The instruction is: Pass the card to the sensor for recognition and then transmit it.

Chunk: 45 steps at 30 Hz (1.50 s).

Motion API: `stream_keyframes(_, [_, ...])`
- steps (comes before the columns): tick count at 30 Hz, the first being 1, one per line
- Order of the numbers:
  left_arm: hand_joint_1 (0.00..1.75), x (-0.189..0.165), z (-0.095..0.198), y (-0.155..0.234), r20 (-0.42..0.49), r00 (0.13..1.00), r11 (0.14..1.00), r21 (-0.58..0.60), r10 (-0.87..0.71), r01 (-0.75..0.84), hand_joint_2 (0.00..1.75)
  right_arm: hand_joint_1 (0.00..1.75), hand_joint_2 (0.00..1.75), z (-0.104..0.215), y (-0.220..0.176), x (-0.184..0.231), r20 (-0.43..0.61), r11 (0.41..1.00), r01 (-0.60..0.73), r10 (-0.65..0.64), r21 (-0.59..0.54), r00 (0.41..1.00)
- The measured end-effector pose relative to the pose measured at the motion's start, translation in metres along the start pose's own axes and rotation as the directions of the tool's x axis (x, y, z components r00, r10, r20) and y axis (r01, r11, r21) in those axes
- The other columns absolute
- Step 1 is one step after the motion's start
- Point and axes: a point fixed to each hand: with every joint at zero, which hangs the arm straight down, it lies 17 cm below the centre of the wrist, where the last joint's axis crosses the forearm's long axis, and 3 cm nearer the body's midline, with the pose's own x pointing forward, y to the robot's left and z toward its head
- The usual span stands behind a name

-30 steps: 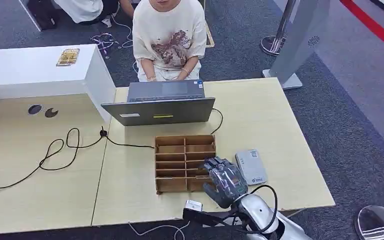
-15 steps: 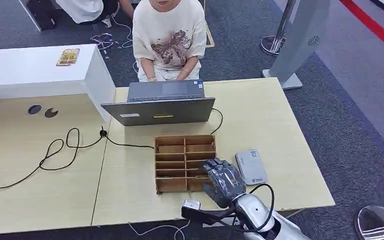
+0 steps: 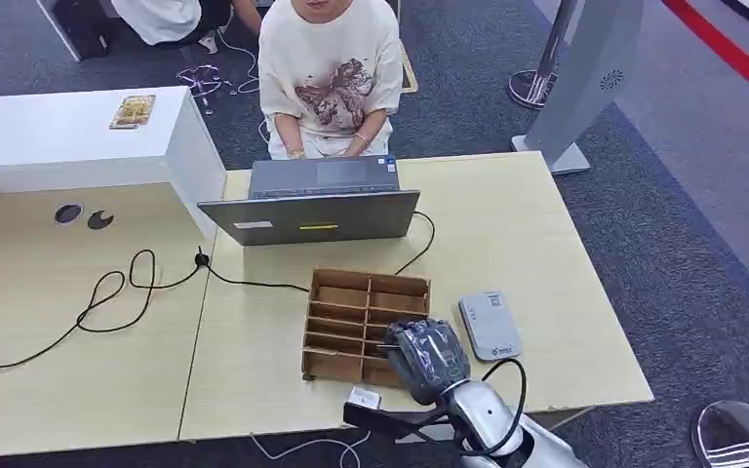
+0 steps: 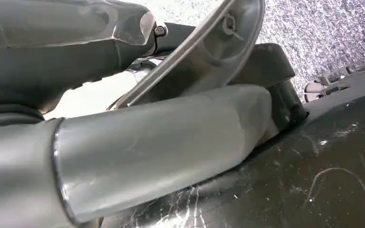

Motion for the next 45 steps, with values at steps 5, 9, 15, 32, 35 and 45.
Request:
stream_keyframes(5, [0.00, 0.000, 0.000, 0.000, 0.000, 1.000, 1.000, 0.000, -0.001, 0.001, 0.00, 1.64, 1.75, 0.000, 0.001, 0.005, 0.000, 1.000, 0.010, -0.010, -0.006, 1.000])
stream_keyframes(9, [0.00, 0.000, 0.000, 0.000, 0.000, 1.000, 1.000, 0.001, -0.001, 0.001, 0.00, 1.59, 1.75, 0.001, 0.001, 0.006, -0.002, 1.000, 0.017, -0.017, -0.009, 1.000])
stream_keyframes(15, [0.00, 0.000, 0.000, 0.001, 0.000, 1.000, 1.000, 0.003, -0.001, 0.001, 0.00, 1.66, 1.75, 0.001, -0.001, 0.006, -0.007, 0.999, 0.028, -0.028, -0.018, 1.000])
stream_keyframes(32, [0.00, 0.000, 0.000, 0.002, 0.000, 1.000, 1.000, 0.009, -0.006, 0.006, 0.00, 1.69, 1.75, 0.009, -0.011, 0.018, 0.033, 0.971, 0.234, -0.233, -0.052, 0.972])
stream_keyframes(35, [0.00, 0.000, 0.000, 0.002, 0.001, 1.000, 1.000, 0.010, -0.007, 0.007, 0.00, 1.71, 1.75, 0.012, -0.015, 0.026, 0.060, 0.947, 0.319, -0.316, -0.046, 0.947])
stream_keyframes(45, [0.00, 0.000, 0.000, 0.003, 0.001, 1.000, 1.000, 0.011, -0.009, 0.009, 0.00, 1.73, 1.75, 0.017, -0.023, 0.026, 0.072, 0.912, 0.406, -0.402, -0.057, 0.913])
